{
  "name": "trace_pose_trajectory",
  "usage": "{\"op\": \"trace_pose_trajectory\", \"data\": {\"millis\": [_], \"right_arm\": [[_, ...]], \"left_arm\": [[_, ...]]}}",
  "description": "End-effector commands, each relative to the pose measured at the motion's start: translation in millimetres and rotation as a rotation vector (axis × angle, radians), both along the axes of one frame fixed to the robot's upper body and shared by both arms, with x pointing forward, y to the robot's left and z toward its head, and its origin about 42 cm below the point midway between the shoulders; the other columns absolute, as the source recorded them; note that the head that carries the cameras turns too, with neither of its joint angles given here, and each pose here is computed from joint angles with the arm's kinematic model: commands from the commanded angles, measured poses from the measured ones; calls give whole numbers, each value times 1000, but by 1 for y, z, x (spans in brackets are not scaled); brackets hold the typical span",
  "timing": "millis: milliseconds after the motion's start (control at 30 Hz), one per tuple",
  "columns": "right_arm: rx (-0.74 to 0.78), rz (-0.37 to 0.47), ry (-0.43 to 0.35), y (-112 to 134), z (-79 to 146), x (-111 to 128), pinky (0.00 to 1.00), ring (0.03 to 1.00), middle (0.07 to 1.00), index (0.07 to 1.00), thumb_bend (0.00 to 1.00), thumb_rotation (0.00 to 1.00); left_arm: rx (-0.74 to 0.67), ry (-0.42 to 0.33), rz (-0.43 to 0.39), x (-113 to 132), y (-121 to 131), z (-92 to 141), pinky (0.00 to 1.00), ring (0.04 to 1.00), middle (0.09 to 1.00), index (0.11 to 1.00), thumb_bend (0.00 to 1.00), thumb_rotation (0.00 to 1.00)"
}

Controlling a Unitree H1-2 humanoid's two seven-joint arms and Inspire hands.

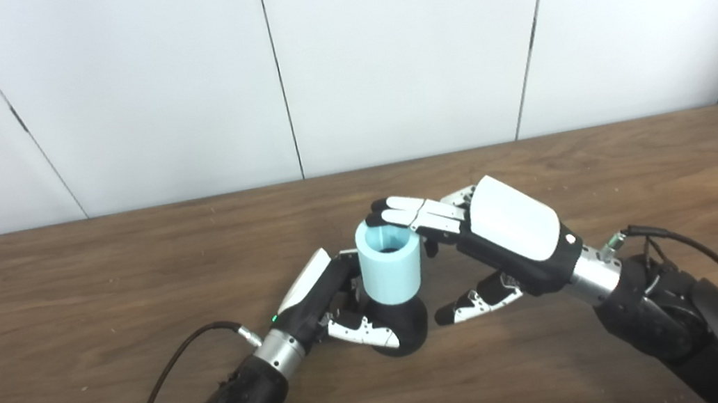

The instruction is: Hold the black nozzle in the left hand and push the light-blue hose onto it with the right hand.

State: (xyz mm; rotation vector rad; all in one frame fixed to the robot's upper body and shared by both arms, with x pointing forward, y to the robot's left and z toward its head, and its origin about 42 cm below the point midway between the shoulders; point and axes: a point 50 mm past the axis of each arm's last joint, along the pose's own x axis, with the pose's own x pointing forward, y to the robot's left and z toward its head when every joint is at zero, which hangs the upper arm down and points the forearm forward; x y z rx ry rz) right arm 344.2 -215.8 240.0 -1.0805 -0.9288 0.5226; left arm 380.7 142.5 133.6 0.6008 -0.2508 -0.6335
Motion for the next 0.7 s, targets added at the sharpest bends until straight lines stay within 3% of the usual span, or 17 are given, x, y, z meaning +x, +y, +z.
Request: {"op": "trace_pose_trajectory", "data": {"millis": [0, 667], "right_arm": [[-21, 26, -48, -5, 13, 1, 412, 464, 900, 884, 475, 0], [-22, 4, -44, -10, 1, -5, 412, 464, 903, 888, 475, 0]], "left_arm": [[164, 175, 1, -19, 18, -46, 160, 235, 333, 494, 520, 84], [168, 178, -2, -20, 18, -45, 160, 233, 330, 494, 520, 84]]}}
